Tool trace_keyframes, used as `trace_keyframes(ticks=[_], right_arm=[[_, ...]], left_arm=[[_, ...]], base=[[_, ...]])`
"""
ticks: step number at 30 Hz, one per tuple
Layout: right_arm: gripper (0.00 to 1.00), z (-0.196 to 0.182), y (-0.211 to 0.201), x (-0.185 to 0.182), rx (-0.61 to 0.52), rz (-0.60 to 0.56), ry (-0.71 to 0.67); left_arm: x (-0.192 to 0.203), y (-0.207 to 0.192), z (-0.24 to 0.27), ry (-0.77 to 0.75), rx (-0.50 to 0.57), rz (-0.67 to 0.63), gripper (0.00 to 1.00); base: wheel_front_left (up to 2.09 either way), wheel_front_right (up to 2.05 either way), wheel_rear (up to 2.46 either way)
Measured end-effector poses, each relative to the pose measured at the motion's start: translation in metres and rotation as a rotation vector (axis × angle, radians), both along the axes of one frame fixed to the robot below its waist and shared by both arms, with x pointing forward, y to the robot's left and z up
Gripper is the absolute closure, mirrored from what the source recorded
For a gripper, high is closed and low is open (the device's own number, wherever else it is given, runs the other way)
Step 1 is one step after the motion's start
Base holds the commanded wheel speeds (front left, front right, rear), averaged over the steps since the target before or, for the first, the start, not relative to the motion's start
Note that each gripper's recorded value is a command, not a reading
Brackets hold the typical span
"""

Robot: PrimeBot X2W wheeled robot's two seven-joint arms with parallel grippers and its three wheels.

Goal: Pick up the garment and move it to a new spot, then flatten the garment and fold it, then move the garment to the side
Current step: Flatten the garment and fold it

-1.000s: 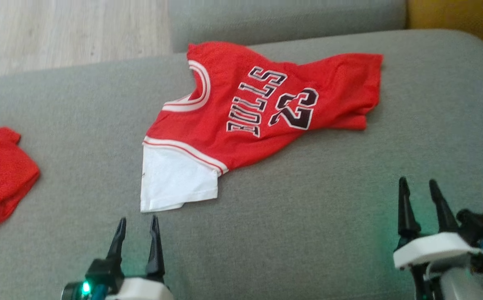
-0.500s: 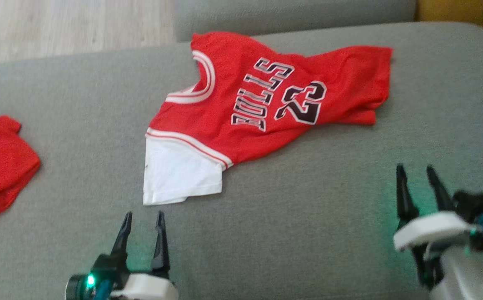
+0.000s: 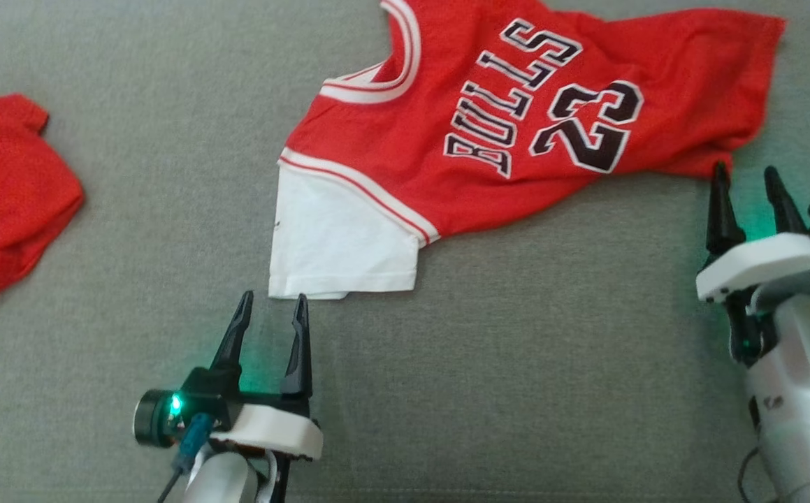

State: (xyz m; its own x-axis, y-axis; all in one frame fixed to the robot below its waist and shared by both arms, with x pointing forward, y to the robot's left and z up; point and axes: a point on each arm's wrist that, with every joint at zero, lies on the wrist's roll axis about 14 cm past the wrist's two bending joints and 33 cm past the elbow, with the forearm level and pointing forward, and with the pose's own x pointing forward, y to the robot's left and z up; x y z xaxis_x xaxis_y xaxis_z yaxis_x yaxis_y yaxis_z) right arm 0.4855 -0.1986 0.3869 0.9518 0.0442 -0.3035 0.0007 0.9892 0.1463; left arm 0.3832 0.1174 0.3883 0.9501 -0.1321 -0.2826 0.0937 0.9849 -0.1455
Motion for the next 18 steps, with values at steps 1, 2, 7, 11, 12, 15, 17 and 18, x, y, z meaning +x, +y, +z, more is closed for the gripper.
trace_keyframes(ticks=[1, 2, 7, 11, 12, 15, 17, 18], right_arm=[[0.00, -0.003, 0.002, 0.004, 0.004, 0.005, 0.005], [0.00, -0.005, 0.005, 0.008, 0.009, 0.009, 0.009], [0.00, -0.025, 0.014, 0.015, 0.029, 0.019, 0.064], [1.00, -0.030, 0.015, 0.020, 0.027, 0.023, 0.077], [1.00, -0.029, 0.014, 0.020, 0.031, 0.018, 0.074], [1.00, -0.024, 0.014, 0.019, 0.052, 0.003, 0.063], [1.00, -0.019, 0.016, 0.013, 0.079, -0.008, 0.048], [1.00, -0.017, 0.017, 0.008, 0.094, -0.016, 0.042]], left_arm=[[0.001, 0.001, -0.001, 0.003, 0.002, 0.004, 0.00], [0.002, 0.003, -0.003, 0.008, 0.004, 0.008, 0.00], [0.004, 0.007, -0.011, 0.028, 0.010, 0.017, 0.00], [0.004, 0.006, -0.015, 0.039, 0.010, 0.013, 0.00], [0.005, 0.005, -0.014, 0.037, 0.010, 0.011, 0.00], [0.010, 0.003, -0.010, 0.021, 0.007, 0.005, 0.00], [0.011, 0.000, -0.008, 0.013, 0.004, -0.002, 0.00], [0.012, -0.001, -0.006, 0.007, 0.003, -0.005, 0.00]], base=[[0.00, 0.00, 0.00], [0.00, 0.00, 0.00], [0.00, 0.00, 0.00], [0.00, 0.00, 0.00], [0.00, 0.00, 0.00], [0.00, 0.00, 0.00], [0.00, 0.00, 0.00], [0.00, 0.00, 0.00]])
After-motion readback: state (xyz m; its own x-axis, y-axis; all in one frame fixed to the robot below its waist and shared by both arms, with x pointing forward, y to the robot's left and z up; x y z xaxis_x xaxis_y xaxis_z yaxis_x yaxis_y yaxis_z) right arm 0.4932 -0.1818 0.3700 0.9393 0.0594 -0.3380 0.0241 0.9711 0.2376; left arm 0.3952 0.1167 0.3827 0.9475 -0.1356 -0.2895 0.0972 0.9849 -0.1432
